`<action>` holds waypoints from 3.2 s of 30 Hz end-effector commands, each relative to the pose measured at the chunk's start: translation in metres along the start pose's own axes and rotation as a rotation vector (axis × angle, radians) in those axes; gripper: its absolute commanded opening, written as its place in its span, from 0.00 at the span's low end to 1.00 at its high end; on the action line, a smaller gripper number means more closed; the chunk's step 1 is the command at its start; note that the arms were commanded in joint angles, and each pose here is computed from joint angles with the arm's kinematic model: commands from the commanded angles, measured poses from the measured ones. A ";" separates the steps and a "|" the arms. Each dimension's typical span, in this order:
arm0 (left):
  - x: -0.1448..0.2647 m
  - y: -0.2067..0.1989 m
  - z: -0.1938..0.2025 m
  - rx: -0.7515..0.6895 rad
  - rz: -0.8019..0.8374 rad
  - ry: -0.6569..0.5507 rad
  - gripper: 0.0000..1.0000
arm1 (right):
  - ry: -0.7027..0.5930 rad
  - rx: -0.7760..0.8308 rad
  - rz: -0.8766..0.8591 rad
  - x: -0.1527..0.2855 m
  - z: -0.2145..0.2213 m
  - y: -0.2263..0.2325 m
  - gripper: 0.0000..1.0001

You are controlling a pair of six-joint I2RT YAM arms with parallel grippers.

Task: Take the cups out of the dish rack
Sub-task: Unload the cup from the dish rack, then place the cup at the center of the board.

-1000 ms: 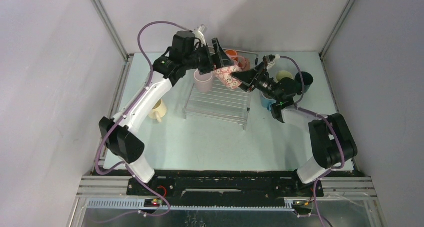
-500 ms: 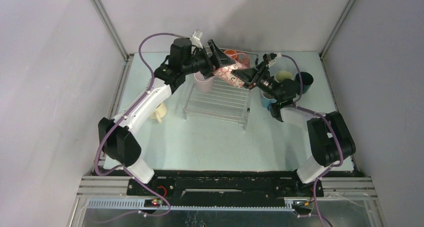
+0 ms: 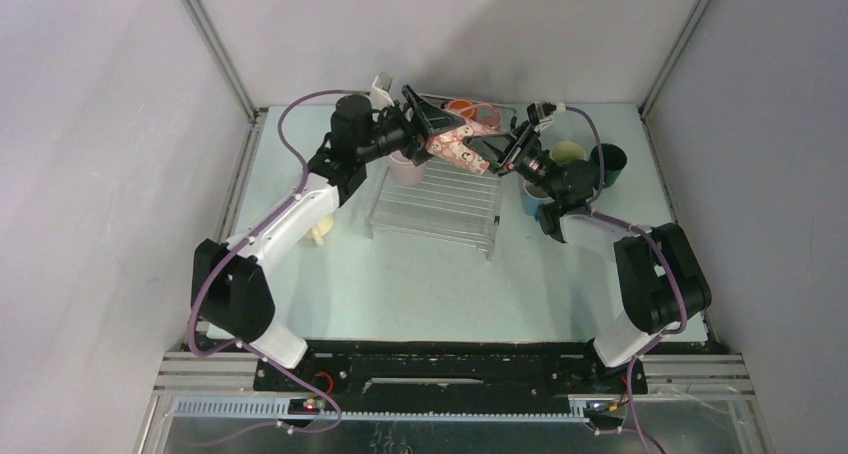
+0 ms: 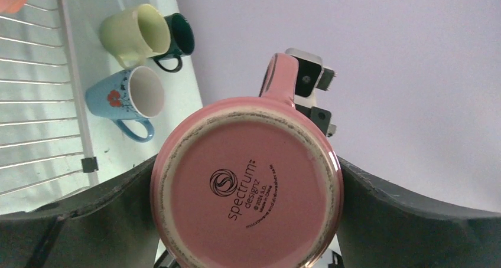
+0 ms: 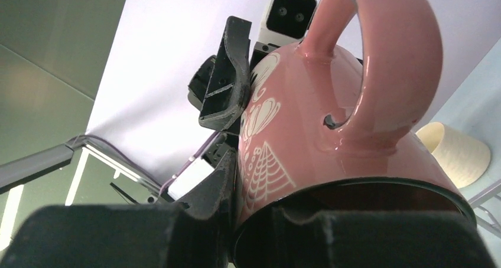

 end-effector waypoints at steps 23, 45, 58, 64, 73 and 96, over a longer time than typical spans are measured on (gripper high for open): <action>0.081 -0.052 -0.006 -0.162 0.214 -0.024 1.00 | -0.014 0.201 0.237 0.032 -0.030 0.049 0.00; 0.094 -0.006 0.053 -0.532 -0.078 0.127 1.00 | 0.052 0.378 1.404 0.193 -0.037 0.025 0.00; 0.083 0.008 0.072 -0.606 -0.141 0.195 1.00 | 0.079 0.319 1.730 0.240 -0.051 -0.030 0.00; 0.081 0.011 0.072 -0.616 -0.152 0.203 1.00 | 0.095 0.259 1.789 0.247 -0.055 -0.058 0.00; 0.080 0.015 0.074 -0.618 -0.159 0.216 1.00 | 0.078 0.163 1.878 0.260 -0.060 -0.096 0.00; 0.079 0.017 0.074 -0.618 -0.169 0.227 1.00 | 0.121 0.057 1.997 0.276 -0.074 -0.148 0.00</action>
Point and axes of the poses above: each gripper's point midway between its finger pads, its own x axis back along the fingers, its own y axis along the line the jaws close on, z = x × y, the point moved 3 cm from there along x, back along the fingers, and after that the axes turned 9 degrees about x, right-handed, at the moved point
